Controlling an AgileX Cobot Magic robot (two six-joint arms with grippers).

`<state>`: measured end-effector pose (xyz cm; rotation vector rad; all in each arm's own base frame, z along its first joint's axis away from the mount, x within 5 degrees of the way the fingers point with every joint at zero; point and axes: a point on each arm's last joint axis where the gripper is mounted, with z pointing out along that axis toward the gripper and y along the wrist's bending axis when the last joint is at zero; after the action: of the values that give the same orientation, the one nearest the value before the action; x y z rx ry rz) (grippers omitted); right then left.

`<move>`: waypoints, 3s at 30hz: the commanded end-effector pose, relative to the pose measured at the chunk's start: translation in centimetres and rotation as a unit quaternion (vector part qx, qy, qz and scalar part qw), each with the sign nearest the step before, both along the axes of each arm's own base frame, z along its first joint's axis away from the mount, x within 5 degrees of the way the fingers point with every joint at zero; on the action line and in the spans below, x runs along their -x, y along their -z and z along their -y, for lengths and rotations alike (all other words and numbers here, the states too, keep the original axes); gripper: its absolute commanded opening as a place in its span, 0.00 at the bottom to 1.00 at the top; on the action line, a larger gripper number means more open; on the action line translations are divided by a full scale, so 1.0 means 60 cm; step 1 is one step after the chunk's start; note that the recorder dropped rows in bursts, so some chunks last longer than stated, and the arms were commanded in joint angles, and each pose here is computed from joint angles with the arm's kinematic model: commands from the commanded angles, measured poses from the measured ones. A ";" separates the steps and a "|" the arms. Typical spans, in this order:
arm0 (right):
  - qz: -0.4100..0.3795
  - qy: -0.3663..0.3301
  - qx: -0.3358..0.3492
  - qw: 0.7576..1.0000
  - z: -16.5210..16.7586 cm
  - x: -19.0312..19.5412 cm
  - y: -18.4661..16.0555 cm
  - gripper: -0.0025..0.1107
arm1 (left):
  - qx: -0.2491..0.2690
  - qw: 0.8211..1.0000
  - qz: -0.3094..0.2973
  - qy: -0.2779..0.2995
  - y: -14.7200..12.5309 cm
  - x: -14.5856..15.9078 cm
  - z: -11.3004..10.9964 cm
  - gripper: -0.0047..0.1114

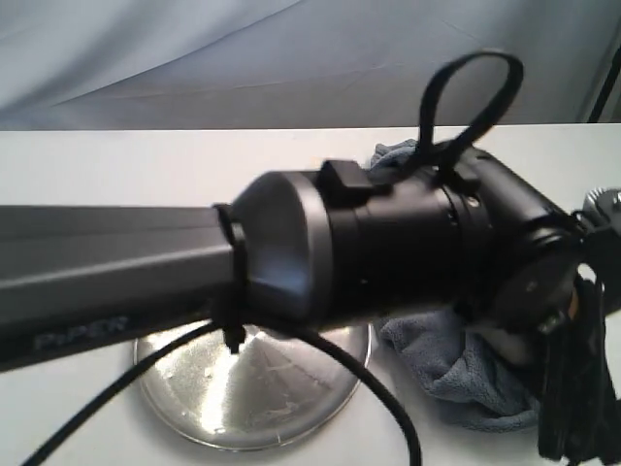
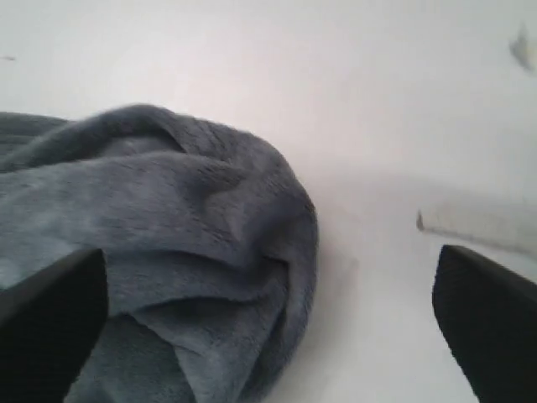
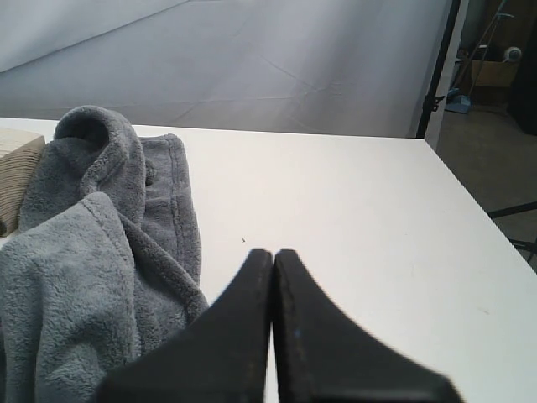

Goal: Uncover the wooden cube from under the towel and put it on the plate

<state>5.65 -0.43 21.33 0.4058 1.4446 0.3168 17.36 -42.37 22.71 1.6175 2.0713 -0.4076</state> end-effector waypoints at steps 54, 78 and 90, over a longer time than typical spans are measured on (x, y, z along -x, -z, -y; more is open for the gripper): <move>-0.003 -0.003 -0.005 1.000 -0.001 0.001 0.003 0.05 | 0.228 0.938 0.114 -0.234 0.188 -0.348 -0.103 0.12; -0.003 -0.003 -0.005 1.000 -0.001 0.001 0.003 0.05 | 0.214 0.963 0.111 -0.118 0.145 -0.210 0.011 0.11; -0.003 -0.003 -0.005 1.000 -0.001 0.001 0.003 0.05 | 0.247 0.909 0.074 -0.327 0.109 -0.413 -0.101 0.61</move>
<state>5.65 -0.43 21.33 0.4058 1.4446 0.3168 41.24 -36.70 17.39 0.6271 1.9851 -0.4996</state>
